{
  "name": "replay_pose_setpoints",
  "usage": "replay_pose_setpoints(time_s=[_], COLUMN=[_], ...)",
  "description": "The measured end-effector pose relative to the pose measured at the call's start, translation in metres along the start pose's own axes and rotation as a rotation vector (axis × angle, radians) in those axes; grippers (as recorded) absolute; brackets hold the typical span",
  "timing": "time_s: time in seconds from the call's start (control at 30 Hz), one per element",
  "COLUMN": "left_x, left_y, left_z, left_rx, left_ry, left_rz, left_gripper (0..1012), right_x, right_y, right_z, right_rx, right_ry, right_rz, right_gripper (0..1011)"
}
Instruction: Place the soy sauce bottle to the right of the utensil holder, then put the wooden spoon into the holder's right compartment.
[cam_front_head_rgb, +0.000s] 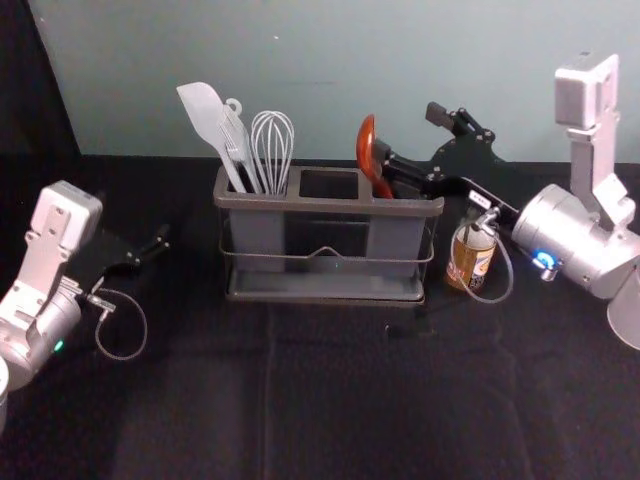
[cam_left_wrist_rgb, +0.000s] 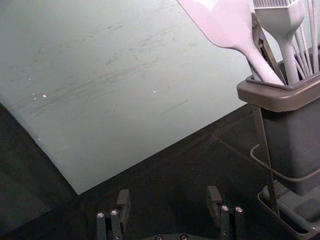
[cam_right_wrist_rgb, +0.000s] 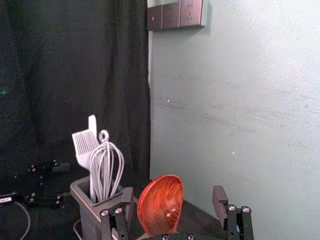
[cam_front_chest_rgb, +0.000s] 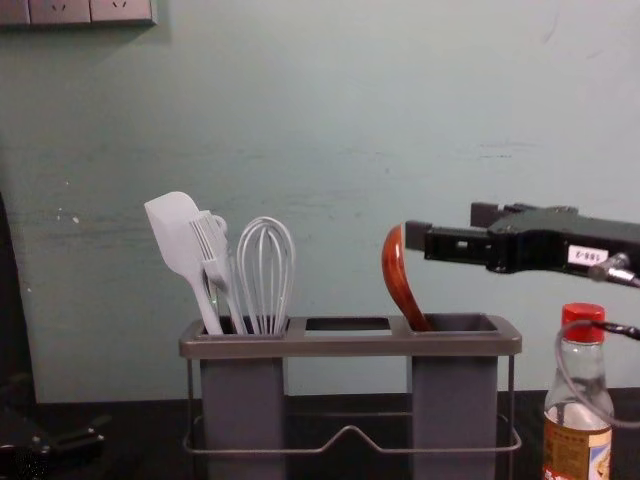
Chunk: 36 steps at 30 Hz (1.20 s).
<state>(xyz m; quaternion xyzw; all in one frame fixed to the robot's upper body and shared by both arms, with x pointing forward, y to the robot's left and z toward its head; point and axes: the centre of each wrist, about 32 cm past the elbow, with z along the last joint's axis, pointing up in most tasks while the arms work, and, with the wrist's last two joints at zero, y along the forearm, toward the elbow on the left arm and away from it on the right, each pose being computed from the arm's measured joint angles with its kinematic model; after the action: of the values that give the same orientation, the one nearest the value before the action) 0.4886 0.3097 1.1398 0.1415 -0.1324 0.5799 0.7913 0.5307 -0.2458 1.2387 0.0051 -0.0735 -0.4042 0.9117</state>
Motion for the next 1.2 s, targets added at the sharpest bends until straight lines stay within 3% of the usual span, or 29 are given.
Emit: replay_pose_setpoints(time_s=[0.17,0.43,0.7,0.9,1.2], left_x=[0.0000,0.0000,0.0000,0.0000,0.0000], left_y=[0.0000,0.0000,0.0000,0.0000,0.0000], left_z=[0.0000,0.0000,0.0000,0.0000,0.0000], left_rx=[0.000,0.000,0.000,0.000,0.000], left_ry=[0.000,0.000,0.000,0.000,0.000], left_rz=[0.000,0.000,0.000,0.000,0.000], left_gripper=[1005,1005,1005,1005,1005], right_x=[-0.003,-0.010,-0.016,-0.021,-0.026], right_y=[-0.010,-0.041,-0.075,-0.101,-0.132], right_z=[0.009,0.023,0.024,0.008,-0.032], right_rx=[0.014,0.056,0.061,0.064,0.086], right_ry=[0.009,0.023,0.019,0.008,0.009], right_rz=[-0.032,-0.079,-0.143,-0.243,-0.390], right_gripper=[1003,1002,1002,1002,1002])
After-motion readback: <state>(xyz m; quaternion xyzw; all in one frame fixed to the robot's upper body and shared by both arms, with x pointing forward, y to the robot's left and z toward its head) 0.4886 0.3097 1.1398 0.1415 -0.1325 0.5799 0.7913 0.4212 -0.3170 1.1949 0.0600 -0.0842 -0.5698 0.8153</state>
